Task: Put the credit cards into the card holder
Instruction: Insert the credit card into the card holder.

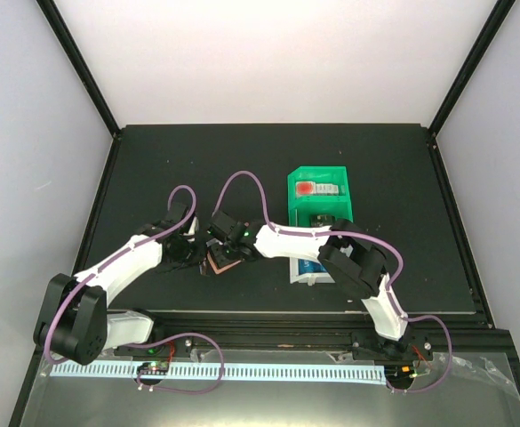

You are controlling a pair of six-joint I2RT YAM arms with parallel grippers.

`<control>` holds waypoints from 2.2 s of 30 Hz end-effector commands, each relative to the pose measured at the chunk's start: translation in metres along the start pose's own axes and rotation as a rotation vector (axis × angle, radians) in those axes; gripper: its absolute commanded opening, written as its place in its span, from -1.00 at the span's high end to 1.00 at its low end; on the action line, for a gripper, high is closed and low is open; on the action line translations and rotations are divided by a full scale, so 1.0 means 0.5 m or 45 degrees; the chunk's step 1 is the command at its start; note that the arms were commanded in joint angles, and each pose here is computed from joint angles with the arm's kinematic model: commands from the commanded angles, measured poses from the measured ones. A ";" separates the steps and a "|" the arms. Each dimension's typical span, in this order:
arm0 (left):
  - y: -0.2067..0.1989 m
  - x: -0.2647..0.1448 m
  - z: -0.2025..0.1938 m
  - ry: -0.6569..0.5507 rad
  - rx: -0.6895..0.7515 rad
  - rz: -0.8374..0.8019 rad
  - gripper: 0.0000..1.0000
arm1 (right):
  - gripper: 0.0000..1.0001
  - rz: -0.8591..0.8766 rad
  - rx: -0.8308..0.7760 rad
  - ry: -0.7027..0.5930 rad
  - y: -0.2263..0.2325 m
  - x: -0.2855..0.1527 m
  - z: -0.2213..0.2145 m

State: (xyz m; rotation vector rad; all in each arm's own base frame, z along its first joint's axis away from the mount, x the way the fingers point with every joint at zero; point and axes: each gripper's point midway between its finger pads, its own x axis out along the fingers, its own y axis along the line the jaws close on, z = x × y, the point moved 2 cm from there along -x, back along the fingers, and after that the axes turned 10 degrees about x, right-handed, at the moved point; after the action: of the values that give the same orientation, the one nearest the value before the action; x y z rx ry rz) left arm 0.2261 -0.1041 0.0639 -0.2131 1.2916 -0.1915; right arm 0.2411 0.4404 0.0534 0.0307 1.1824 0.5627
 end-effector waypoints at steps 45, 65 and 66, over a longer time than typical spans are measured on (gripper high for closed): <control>0.012 0.004 0.023 -0.059 -0.028 0.065 0.97 | -0.16 0.214 0.070 -0.017 0.024 -0.036 0.039; -0.079 -0.102 0.106 -0.343 -0.034 -0.234 0.97 | -0.03 -0.219 0.234 -0.147 -0.177 -0.054 0.034; -0.082 -0.101 0.108 -0.351 -0.046 -0.250 0.97 | 0.01 -0.217 0.237 -0.132 -0.180 -0.051 0.025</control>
State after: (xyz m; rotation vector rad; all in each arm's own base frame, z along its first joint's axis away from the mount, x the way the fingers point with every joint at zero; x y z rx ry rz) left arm 0.2524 -0.1097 0.1166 -0.2817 1.0815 -0.2073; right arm 0.2885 0.3582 0.0564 0.0943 1.0975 0.2959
